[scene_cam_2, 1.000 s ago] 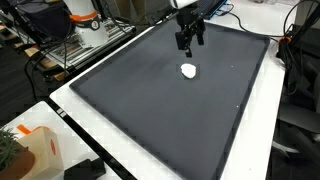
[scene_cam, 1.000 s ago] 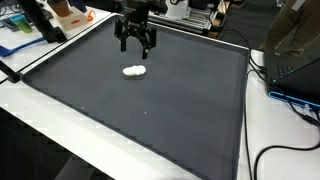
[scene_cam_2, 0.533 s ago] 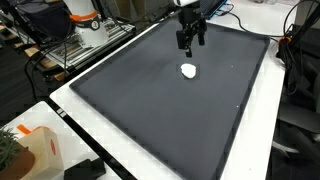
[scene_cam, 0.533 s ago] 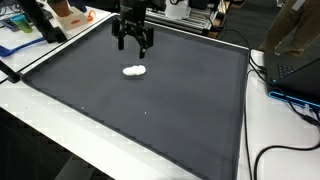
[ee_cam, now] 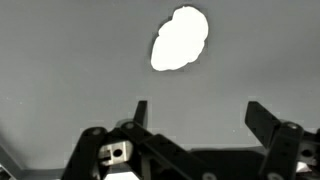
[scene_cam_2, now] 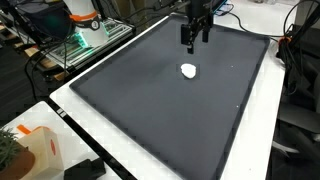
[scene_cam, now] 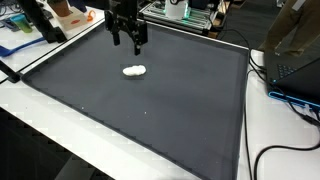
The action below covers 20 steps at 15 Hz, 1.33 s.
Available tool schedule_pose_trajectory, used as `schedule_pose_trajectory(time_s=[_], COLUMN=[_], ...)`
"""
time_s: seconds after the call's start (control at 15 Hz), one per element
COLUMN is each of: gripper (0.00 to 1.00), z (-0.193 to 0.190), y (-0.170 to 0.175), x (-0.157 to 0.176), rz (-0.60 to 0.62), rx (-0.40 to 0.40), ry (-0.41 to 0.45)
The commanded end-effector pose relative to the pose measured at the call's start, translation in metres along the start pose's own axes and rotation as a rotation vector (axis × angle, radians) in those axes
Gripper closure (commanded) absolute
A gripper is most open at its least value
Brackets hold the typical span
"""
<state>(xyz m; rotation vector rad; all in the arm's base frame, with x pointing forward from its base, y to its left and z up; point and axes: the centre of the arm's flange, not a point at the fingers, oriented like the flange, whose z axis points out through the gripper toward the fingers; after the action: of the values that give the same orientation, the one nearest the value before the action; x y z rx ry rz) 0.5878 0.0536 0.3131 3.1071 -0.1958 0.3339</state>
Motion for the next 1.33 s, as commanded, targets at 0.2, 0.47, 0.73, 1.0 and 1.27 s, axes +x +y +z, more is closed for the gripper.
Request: schedule_pose_trajectory(time_s=[0.2, 0.47, 0.73, 1.0, 1.27], gripper=[0.00, 0.00, 0.00, 0.00, 0.00], z=[-0.009, -0.009, -0.008, -0.010, -0.003], y=[0.002, 0.002, 0.008, 0.012, 0.014], x=[0.010, 0.016, 0.039, 0.065, 0.084], rz=[0.015, 0.007, 0.029, 0.040, 0.046], rx=[-0.008, -0.012, -0.040, -0.044, -0.042], ry=[-0.046, -0.067, -0.176, -0.257, -0.326])
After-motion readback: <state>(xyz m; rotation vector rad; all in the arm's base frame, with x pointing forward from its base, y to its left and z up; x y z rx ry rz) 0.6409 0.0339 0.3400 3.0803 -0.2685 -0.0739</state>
